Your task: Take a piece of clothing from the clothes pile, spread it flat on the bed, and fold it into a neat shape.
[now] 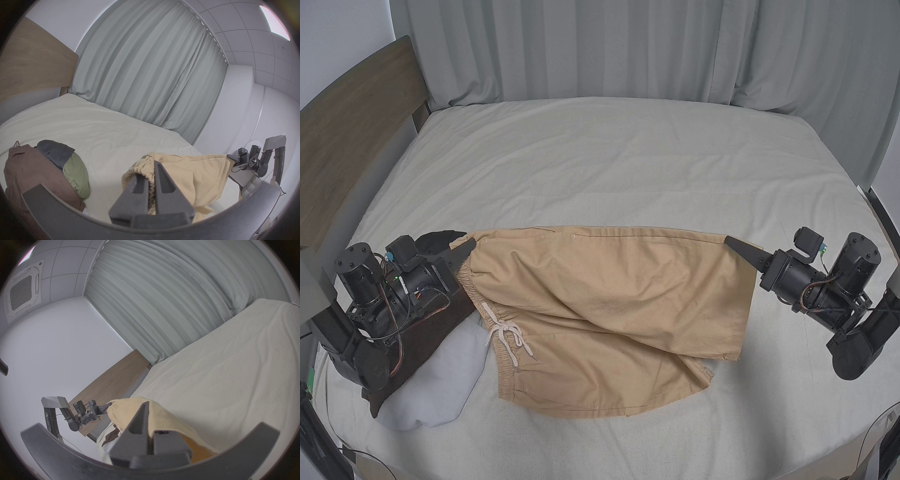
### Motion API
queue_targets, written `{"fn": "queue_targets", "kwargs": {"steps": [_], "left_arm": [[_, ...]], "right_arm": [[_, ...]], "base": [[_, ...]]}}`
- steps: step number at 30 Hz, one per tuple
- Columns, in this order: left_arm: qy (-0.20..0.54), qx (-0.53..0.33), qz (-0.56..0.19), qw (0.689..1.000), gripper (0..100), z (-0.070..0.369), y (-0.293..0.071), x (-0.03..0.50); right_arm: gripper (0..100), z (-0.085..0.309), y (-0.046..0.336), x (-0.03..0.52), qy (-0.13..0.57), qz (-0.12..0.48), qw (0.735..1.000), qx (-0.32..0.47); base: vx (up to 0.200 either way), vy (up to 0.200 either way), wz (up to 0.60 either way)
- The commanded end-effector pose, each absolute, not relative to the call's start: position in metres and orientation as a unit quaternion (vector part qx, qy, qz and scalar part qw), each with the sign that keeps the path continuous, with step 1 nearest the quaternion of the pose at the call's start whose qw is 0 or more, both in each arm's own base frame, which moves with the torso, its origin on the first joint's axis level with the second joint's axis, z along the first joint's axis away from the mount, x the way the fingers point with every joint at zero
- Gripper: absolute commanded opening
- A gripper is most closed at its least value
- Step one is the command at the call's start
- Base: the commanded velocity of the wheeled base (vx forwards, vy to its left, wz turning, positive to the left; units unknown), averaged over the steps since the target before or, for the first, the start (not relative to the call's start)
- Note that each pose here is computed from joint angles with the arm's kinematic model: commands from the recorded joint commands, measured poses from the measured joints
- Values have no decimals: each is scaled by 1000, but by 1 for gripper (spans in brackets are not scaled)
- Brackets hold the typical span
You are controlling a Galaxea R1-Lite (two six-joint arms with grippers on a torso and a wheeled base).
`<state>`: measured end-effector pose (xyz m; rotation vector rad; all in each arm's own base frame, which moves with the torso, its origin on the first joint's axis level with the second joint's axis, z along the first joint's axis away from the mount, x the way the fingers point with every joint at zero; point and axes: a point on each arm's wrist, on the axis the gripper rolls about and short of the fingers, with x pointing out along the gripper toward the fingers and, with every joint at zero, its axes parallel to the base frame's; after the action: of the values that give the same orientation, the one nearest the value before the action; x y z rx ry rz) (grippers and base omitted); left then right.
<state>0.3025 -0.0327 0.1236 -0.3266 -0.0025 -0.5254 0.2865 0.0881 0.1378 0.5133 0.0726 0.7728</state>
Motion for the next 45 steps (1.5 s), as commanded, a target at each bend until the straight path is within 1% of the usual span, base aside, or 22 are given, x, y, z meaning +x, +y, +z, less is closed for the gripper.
{"fn": "queue_targets", "kwargs": {"steps": [1,10,28,42,45], "left_arm": [[0,-161,-259,952,0,122,-33,303],[1,-160,-258,953,0,121,-33,303],[3,-159,-258,953,0,120,-33,303],[3,-158,-259,953,0,120,-33,303],[6,-159,-263,952,0,119,-37,302]], "right_arm": [[0,138,86,288,33,369,896,245],[0,133,78,296,29,354,905,233],[0,130,66,303,25,334,914,231],[0,130,66,304,23,335,914,229],[0,132,71,305,15,342,915,216]], "base": [[0,0,0],[0,0,0],[0,0,0],[0,0,0],[0,0,0]]}}
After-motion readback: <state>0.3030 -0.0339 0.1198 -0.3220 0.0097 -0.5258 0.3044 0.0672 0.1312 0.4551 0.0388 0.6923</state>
